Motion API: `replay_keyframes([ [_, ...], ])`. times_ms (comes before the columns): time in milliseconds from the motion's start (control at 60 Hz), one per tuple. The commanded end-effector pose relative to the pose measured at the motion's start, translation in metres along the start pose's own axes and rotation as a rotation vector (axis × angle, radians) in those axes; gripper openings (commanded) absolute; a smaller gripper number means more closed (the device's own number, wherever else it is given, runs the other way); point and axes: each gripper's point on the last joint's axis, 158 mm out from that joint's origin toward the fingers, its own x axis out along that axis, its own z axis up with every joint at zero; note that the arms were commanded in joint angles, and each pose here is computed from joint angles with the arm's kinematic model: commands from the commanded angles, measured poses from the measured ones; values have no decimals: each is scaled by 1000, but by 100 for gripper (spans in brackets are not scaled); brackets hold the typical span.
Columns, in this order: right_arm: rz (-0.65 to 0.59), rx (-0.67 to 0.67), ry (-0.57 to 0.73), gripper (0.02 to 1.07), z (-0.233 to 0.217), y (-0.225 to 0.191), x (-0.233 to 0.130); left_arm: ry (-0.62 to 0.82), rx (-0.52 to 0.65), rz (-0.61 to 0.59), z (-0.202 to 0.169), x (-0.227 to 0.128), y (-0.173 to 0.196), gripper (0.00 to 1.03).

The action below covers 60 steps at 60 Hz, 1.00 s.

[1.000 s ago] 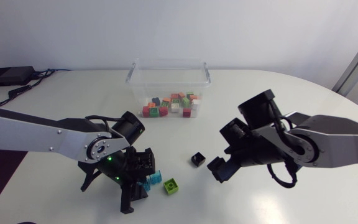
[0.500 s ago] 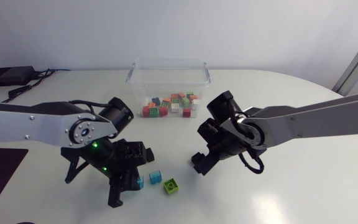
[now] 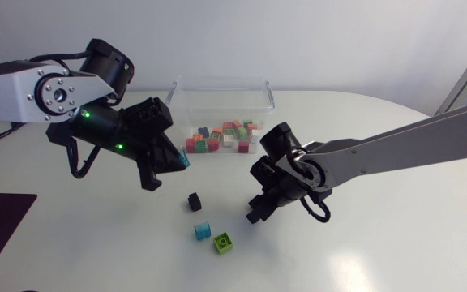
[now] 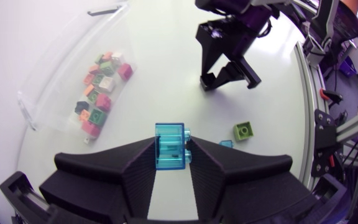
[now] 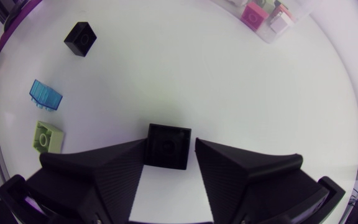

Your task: Place the duplo bricks in the container

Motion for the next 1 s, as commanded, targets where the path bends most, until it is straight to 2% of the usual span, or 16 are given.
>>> replay_keyframes([
  [0, 6, -25, -4, 20, 6, 3, 6, -73, -58, 73, 20, -12, 27, 31],
  [117, 9, -22, -23, 15, 14, 1, 1, -145, -145, 154, 36, -14, 66, 31],
  [283, -6, -12, -88, 15, 37, -6, -16, -201, -189, 192, 54, -7, 93, 32],
  [533, -30, 24, -200, 15, 80, -21, -50, -263, -283, 280, 76, 1, 158, 34],
  [800, -49, 67, -303, 15, 118, -36, -81, -276, -330, 367, 83, 24, 193, 36],
  [983, -56, 73, -357, 15, 137, -43, -95, -330, -351, 442, 88, 25, 211, 38],
])
